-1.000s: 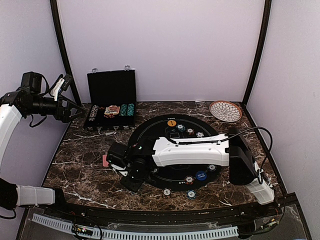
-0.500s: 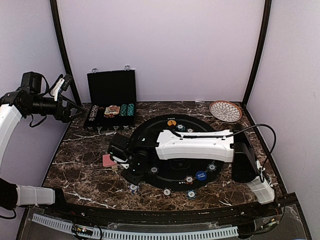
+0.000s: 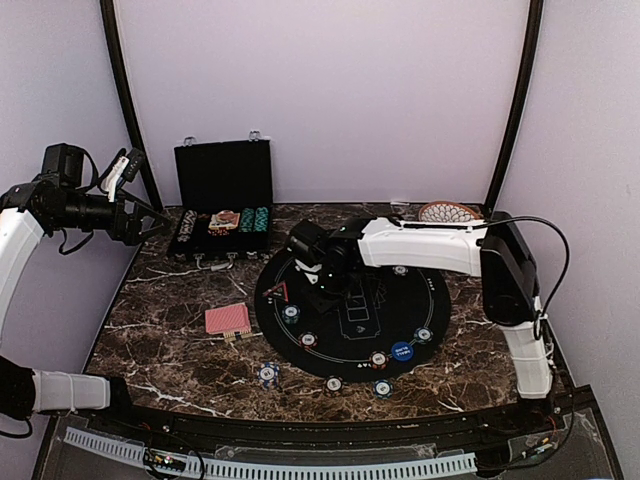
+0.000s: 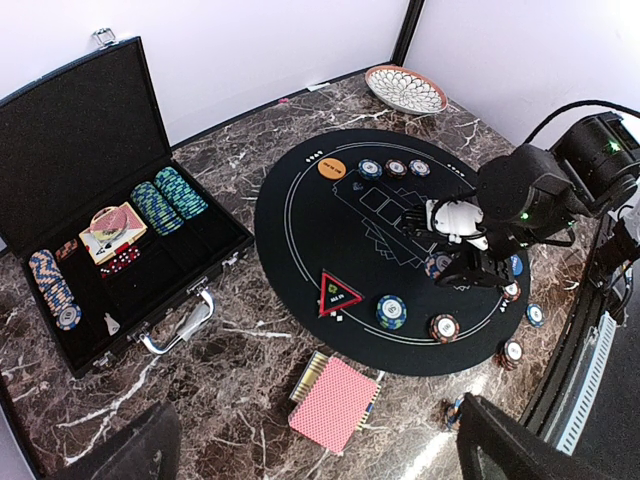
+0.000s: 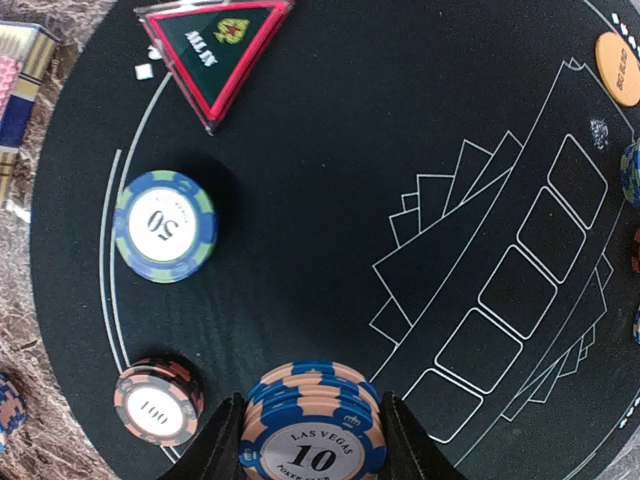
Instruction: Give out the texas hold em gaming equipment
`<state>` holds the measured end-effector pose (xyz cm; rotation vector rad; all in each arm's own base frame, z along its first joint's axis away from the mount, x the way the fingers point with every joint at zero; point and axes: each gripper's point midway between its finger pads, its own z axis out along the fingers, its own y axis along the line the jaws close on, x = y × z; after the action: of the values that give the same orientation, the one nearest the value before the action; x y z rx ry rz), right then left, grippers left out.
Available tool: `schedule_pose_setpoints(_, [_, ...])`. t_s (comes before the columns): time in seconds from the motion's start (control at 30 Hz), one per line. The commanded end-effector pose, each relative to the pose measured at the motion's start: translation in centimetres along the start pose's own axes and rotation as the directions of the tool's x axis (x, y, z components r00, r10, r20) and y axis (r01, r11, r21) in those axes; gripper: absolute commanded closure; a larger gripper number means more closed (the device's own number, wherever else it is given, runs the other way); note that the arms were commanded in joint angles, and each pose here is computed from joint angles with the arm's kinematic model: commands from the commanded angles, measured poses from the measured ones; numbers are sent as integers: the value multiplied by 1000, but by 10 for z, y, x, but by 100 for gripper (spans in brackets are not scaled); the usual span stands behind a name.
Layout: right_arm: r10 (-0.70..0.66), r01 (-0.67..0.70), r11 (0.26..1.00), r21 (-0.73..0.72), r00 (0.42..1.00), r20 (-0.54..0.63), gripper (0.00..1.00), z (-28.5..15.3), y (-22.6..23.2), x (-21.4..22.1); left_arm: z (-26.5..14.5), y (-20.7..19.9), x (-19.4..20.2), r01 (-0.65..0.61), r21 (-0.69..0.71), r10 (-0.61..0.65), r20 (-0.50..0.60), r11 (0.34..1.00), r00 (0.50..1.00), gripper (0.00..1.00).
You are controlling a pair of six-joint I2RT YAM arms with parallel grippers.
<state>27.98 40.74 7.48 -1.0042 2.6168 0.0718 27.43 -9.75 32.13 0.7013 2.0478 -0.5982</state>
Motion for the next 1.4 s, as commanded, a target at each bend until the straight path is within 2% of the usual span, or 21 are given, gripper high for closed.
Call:
schedule_pose_setpoints(0.0, [21,-20,1000,-18,999,30,86,13,4,-9,-5,-6,-2,-14,12,13,12,1000,1000,1])
schedule_pose_setpoints(0.5, [42,-42,998,-50,999,-9,86,54,6,-11,-3,-4,-1,-10,14,10,9,1000,1000,1])
schedule_pose_setpoints(0.73, [43,-43,998,-41,999,-8,58,54,4,-12,-3,-5,-2,-11,14,10,10,1000,1000,1])
schedule_pose_setpoints(0.9, [40,-40,998,-41,999,13,46,37,2,-20,-3,-5,-3,-8,15,8,11,1000,1000,1])
schedule_pose_setpoints(1.13, [37,-32,998,-58,995,91,44,-14,7,-36,-4,-6,-2,-7,17,7,10,1000,1000,1])
schedule_pose_setpoints(1.27, [-20,30,997,-68,990,137,43,-48,40,-30,-5,-8,-3,-15,18,14,13,1000,1000,1])
schedule_pose_setpoints(1.37, [-72,86,992,-90,986,147,37,-65,76,-17,-6,-7,-3,-20,15,19,13,1000,1000,1])
